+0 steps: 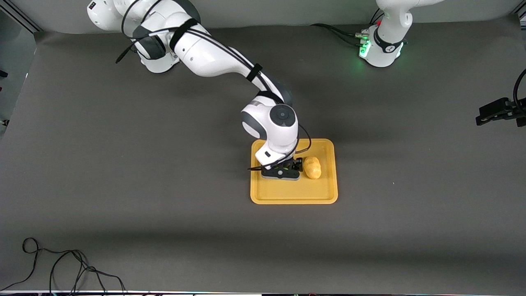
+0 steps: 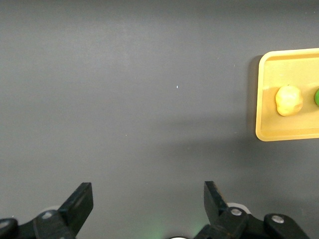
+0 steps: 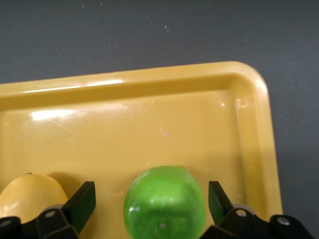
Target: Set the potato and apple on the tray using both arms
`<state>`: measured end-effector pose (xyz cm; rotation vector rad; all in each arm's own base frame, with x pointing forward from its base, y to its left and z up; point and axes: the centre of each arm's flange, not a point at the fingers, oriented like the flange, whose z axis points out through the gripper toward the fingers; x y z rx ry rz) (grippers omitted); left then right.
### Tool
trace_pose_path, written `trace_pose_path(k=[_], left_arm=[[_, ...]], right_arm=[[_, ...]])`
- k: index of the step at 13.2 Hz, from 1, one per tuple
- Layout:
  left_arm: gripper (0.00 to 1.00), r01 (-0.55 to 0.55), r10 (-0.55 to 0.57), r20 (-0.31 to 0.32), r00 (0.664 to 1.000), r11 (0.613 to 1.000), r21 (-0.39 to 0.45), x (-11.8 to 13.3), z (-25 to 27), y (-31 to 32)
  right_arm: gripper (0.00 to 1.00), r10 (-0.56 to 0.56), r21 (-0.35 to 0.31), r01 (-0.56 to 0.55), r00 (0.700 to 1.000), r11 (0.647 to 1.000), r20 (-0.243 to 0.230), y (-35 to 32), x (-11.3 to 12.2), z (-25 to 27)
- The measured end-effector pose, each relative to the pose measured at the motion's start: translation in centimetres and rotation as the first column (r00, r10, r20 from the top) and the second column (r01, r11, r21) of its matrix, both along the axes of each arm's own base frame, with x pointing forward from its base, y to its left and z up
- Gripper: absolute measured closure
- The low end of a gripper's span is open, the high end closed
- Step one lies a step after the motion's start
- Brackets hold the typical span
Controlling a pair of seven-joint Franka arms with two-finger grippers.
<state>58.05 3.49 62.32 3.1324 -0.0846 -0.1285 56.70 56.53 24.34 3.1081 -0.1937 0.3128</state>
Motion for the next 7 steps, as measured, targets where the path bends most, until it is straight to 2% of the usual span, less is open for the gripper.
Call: trace_pose_path(k=[4,7], left_arm=[[0.01,0.0,0.0,0.0,1.0,1.0,0.0,0.0,0.0,0.0],[0.01,0.001,-0.001,0.001,1.0,1.0,0.0,0.0,0.0,0.0]], right_arm=[[0.0,-0.017,-0.035,0.017,1.0,0.999,-0.006,-4.2,2.7,10.3],[0.0,0.057,-0.085,-0.06,0.997,0.995,-0.043,-11.6,5.3,20.0]])
